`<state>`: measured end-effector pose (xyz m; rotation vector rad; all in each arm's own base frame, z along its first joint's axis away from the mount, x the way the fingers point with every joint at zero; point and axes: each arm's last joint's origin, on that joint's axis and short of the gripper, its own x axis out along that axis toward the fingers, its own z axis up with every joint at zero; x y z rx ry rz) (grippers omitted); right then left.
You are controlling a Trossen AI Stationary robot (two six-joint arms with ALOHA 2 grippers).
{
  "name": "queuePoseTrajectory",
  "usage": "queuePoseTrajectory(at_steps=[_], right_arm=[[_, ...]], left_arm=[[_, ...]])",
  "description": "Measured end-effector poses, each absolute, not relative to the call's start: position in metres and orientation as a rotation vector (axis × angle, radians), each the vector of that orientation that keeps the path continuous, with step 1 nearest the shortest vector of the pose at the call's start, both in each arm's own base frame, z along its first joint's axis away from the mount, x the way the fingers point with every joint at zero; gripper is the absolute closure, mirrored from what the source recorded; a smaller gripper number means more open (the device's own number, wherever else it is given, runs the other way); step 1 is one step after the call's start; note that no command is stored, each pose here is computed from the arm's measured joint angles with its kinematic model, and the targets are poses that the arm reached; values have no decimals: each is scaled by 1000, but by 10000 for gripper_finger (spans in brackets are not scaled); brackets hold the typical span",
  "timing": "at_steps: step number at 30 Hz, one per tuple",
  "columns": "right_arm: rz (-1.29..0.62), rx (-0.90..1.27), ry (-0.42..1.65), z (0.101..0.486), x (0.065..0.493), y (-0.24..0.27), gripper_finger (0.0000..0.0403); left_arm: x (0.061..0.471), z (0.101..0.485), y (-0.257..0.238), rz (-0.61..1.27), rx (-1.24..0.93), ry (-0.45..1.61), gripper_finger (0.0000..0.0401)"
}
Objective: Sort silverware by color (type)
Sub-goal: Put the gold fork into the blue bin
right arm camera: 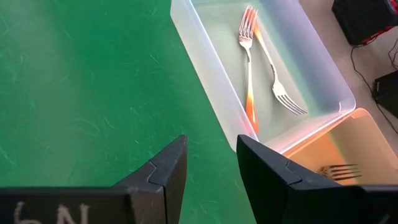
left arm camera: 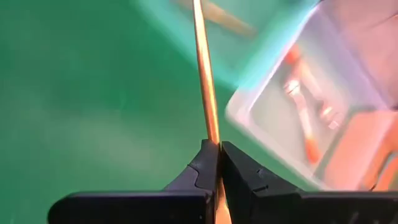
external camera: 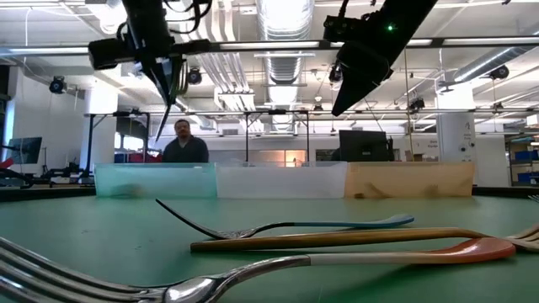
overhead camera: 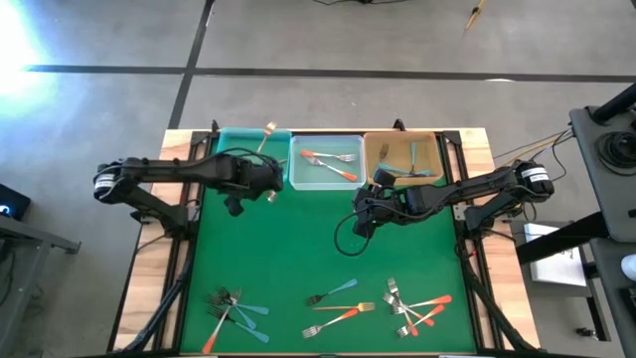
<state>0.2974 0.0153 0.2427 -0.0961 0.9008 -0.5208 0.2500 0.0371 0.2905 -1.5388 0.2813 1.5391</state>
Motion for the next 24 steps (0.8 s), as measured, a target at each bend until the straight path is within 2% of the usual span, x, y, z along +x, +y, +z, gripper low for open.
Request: queuePoseTrajectory(at_steps=[5,11,18,24], right_arm=[[-520,-96,901,243,297,15,271],[-521,-96,901,243,297,15,271],[-521,-96,901,243,297,15,271],[-521,-96,901,243,297,15,271]], left_arm=[[249,290,49,1633,-1319,117,401],[250,259,85,1827,-1274,13,401],[258,228,130,1923,-1308,40,401],[259,223,139,1928,-1252,104,399]])
